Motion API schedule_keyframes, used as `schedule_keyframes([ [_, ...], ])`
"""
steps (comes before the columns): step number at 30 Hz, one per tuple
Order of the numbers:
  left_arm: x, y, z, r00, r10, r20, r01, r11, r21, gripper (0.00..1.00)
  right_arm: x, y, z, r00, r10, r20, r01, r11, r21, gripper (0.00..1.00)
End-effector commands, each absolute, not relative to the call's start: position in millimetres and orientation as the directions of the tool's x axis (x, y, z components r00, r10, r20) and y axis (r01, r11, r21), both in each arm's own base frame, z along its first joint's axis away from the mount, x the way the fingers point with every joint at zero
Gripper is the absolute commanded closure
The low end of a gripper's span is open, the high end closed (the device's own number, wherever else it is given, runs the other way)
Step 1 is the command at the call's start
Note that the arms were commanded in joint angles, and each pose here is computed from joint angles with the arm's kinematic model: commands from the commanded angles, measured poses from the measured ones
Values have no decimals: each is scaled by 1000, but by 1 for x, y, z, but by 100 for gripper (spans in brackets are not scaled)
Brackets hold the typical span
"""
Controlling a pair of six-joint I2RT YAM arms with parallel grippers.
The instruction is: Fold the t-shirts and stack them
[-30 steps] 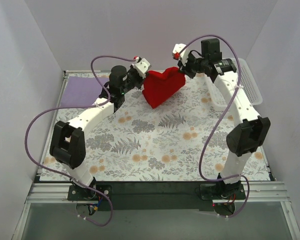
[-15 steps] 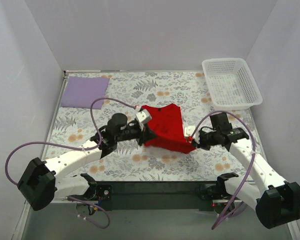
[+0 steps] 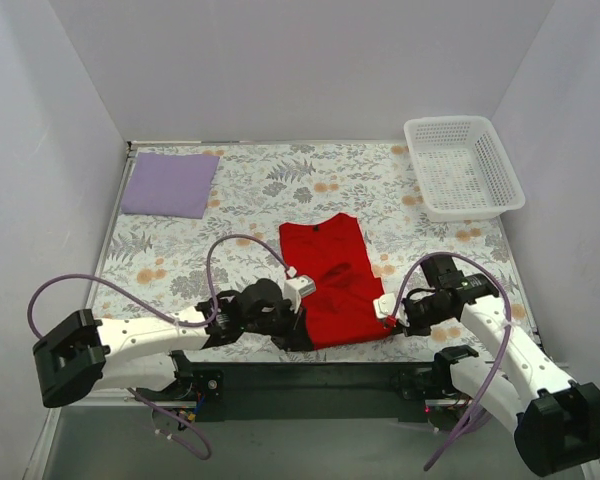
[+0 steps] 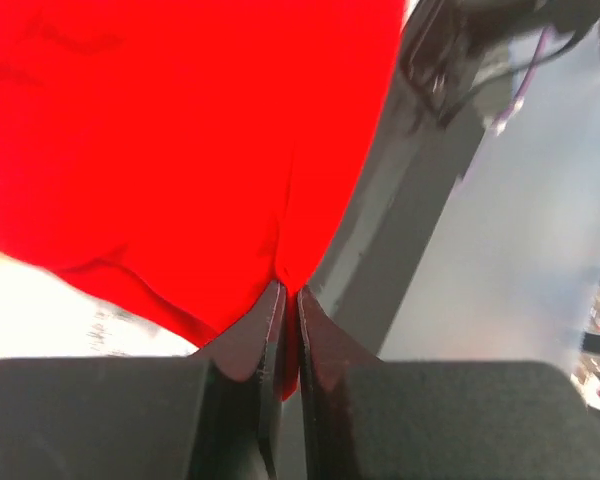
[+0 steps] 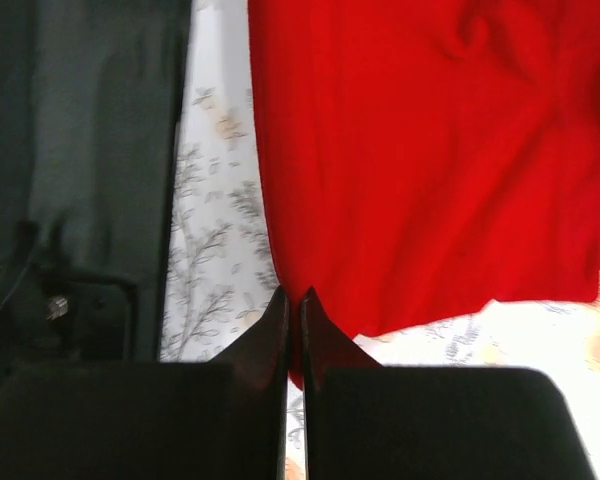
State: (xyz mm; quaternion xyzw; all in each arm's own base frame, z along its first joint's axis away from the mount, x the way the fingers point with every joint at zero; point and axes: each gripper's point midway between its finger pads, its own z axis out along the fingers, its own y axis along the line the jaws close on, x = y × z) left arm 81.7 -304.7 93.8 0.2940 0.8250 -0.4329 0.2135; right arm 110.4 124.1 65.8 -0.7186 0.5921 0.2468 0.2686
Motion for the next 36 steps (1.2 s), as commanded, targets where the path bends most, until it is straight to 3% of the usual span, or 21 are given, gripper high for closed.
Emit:
schedule_keyframes([
  [1, 52, -303, 70, -806, 371, -462, 592, 505, -627, 100, 78, 112, 69, 189, -731, -656, -964, -265, 18, 99],
  [9, 14, -301, 45, -804, 478, -353, 587, 548, -595, 100, 68, 105, 71, 276, -722, -634, -942, -333, -31, 99],
  [15, 25, -318, 76, -731, 447, -515, 682, 487, -545, 100, 73, 109, 87, 282, -710, -646, -944, -325, -55, 99],
  [22, 34, -313, 97, -643, 445, -624, 764, 435, -477, 100, 98, 122, 121, 343, -668, -660, -935, -309, -173, 99],
  [28, 99, -308, 113, -561, 351, -750, 768, 558, -314, 100, 147, 138, 135, 263, -687, -677, -964, -206, -166, 99],
  [36, 238, -285, 157, -399, 221, -890, 701, 699, -141, 100, 236, 170, 159, 200, -674, -711, -979, -108, -173, 99],
])
